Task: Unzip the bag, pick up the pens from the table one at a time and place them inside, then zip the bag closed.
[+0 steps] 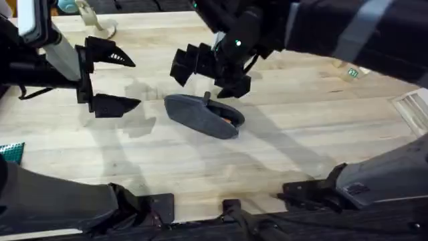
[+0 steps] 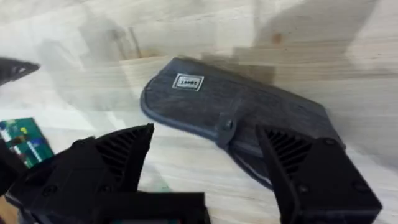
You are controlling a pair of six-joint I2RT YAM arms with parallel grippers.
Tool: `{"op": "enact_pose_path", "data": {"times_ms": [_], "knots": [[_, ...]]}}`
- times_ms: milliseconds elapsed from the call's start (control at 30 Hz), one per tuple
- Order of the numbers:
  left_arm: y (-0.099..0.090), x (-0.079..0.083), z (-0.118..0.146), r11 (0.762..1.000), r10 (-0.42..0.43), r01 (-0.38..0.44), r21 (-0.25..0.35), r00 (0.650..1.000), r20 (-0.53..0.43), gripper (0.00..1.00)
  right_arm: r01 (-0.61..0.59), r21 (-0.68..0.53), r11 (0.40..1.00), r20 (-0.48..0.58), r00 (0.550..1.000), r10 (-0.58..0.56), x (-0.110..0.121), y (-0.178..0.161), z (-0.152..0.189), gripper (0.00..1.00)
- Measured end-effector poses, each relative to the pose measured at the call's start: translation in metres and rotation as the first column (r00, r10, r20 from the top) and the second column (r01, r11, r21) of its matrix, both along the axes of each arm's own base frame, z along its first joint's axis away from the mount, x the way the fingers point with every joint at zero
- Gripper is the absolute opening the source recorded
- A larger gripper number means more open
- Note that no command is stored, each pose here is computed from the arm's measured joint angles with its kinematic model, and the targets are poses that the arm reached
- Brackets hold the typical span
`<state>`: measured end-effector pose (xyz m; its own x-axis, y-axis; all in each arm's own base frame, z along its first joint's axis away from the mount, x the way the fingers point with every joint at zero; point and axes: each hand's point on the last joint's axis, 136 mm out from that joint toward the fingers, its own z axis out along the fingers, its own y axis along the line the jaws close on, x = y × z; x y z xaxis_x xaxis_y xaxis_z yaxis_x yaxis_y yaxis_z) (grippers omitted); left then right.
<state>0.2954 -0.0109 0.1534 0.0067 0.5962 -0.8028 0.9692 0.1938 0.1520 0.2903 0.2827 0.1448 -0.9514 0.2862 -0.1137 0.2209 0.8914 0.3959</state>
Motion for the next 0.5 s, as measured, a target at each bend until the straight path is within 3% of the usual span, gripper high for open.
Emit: {"op": "enact_pose_path", "data": {"times_ms": [67,100,300,500], "knots": [[0.0,0.0,0.0,1.0,-0.001,0.001,0.0,1.0,0.001,0.994,0.006,-0.01,1.0,-0.016,1.0,-0.007,0.001,0.001,-0.007,0.995],[0.0,0.0,0.0,1.0,-0.001,0.001,0.0,1.0,0.001,0.994,0.011,-0.025,1.0,-0.035,0.999,-0.012,0.001,0.001,-0.017,0.937],[0.0,0.0,0.0,1.0,-0.003,0.003,0.001,1.0,0.004,0.994,0.006,-0.028,1.0,-0.04,0.999,-0.007,-0.001,0.004,-0.019,0.838],[0.0,0.0,0.0,1.0,-0.003,0.003,0.001,1.0,0.004,0.994,-0.015,-0.029,0.999,-0.04,0.999,0.014,-0.007,0.01,-0.019,0.799]]}}
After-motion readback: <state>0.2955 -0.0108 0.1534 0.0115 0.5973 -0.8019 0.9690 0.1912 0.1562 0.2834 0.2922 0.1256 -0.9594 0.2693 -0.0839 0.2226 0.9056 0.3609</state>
